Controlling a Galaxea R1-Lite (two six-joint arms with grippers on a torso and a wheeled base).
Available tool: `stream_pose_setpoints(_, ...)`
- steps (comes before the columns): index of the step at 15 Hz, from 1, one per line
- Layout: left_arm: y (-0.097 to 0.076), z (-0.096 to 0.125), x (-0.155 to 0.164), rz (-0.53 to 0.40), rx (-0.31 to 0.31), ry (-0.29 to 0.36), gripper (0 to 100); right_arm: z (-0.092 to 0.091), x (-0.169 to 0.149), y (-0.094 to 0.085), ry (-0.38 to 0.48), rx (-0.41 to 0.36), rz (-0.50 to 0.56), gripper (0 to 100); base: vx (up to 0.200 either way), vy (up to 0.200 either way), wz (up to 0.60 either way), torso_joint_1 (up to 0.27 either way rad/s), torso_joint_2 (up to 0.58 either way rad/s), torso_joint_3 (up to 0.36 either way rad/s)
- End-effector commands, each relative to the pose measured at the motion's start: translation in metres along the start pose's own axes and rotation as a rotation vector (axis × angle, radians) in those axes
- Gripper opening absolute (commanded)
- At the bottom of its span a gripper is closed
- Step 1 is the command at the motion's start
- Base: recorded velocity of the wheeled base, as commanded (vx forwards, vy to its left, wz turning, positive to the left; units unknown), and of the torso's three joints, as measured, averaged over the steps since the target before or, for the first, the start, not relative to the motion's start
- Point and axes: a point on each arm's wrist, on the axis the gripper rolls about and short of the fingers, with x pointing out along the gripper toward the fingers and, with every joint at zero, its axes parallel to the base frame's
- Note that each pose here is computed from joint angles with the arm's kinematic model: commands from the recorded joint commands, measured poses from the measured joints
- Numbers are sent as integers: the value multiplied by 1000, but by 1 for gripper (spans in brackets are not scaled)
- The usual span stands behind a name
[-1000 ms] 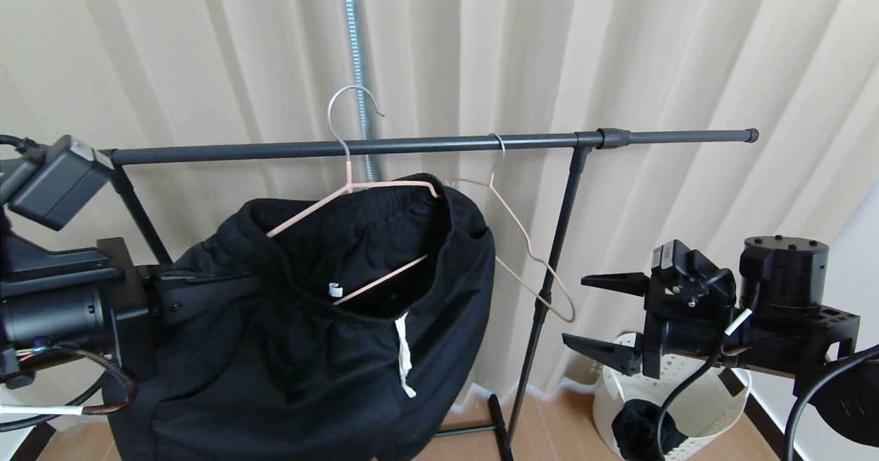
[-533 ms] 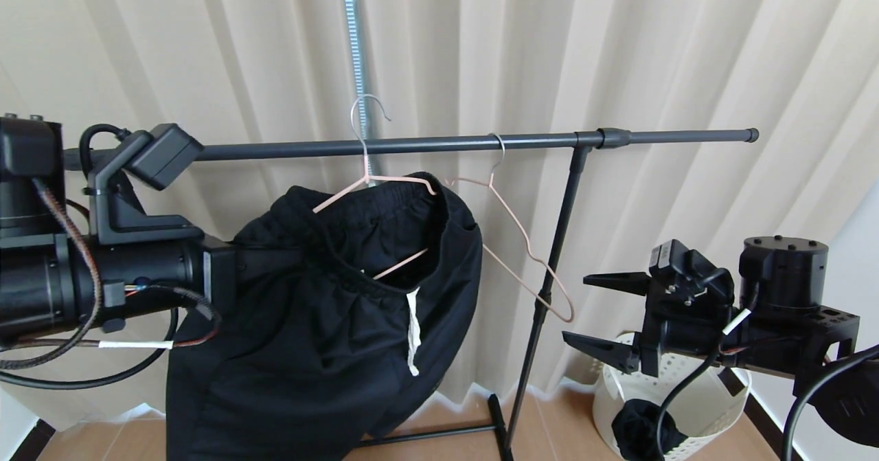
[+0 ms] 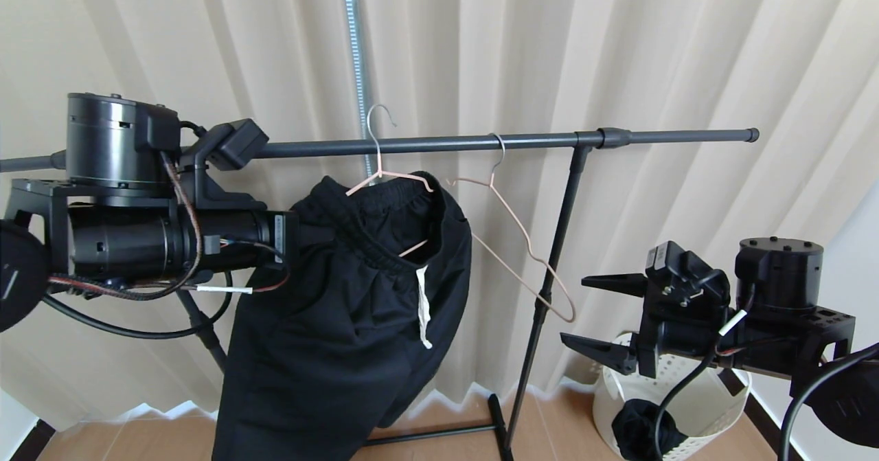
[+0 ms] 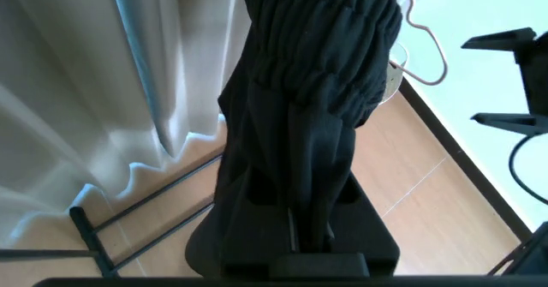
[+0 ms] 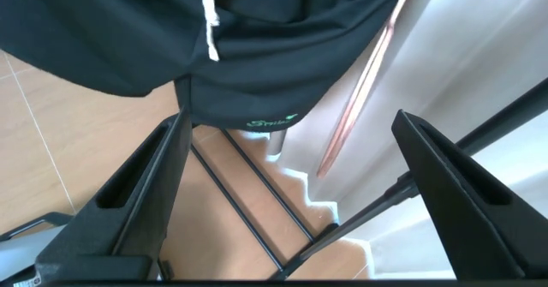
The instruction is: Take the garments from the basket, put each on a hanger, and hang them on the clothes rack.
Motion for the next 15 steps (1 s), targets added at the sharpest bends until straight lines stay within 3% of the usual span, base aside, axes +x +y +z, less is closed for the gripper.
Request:
stream_pose_setpoints(1,7,-1,23,21,-12,36,0,0,0,0,0,0,1,100,0,0,0,0,0,0)
stream_pose_setpoints(6,14,-2,45,33,-18,63,0,0,0,0,-1,-1,0,100,0,0,0,0,0,0)
stream_pose_setpoints(15,15,-11,48,35,-20,97,0,0,1,0,0,0,2,100,0,0,0,0,0,0)
